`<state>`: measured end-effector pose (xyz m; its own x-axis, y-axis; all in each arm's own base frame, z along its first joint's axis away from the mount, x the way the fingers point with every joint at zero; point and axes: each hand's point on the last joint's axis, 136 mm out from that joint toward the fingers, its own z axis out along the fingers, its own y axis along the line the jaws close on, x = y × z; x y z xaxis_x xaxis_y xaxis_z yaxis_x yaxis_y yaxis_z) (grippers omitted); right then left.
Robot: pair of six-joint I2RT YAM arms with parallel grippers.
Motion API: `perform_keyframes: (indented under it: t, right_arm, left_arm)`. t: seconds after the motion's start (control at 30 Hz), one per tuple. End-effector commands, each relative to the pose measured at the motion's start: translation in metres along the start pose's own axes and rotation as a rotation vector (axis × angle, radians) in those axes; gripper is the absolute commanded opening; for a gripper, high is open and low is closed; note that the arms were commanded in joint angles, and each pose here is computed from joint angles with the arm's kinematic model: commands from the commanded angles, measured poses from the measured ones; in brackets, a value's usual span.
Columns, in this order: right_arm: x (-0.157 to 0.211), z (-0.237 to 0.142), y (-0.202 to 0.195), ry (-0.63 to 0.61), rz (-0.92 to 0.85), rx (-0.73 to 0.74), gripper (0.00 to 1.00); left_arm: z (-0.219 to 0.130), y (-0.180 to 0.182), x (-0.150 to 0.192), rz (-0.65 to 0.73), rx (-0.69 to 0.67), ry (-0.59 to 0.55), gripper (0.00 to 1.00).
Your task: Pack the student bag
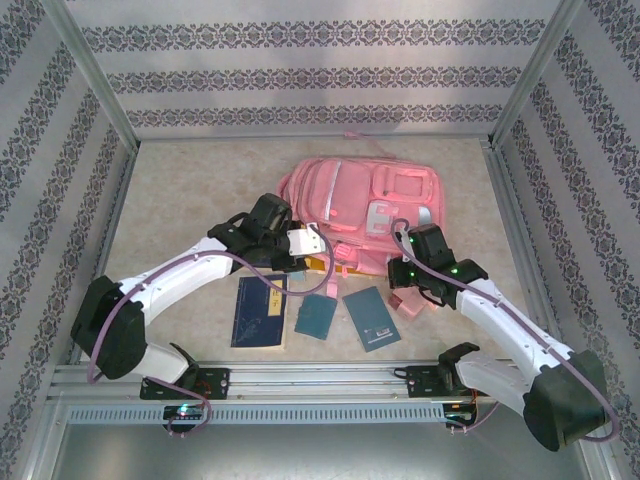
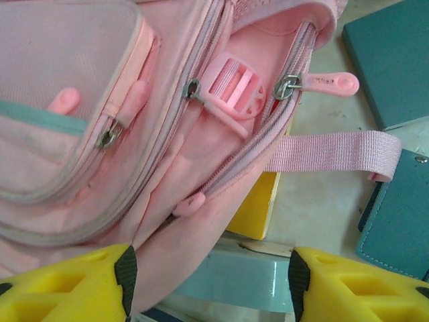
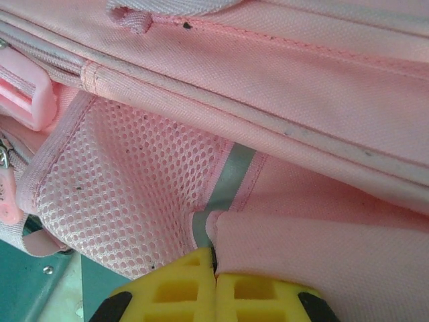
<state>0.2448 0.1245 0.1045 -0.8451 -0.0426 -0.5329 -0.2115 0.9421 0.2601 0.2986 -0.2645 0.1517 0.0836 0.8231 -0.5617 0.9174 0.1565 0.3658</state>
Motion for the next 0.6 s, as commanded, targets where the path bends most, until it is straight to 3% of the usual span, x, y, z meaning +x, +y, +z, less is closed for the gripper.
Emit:
perform_keyframes:
  t: [0.0,0.57]
  right_arm:
    - [-0.004,-0.003,0.009,-0.027,-0.053,-0.039,0.00]
    - [-0.002,0.001,0.012,-0.017,-0.004,-0.065,0.00]
  left_arm:
    - [0.006,-0.005,-0.003,0.128,0.078,-0.001,0.59]
    - [0.032,0.014,-0.003,0.155,0.036,0.027,0.53]
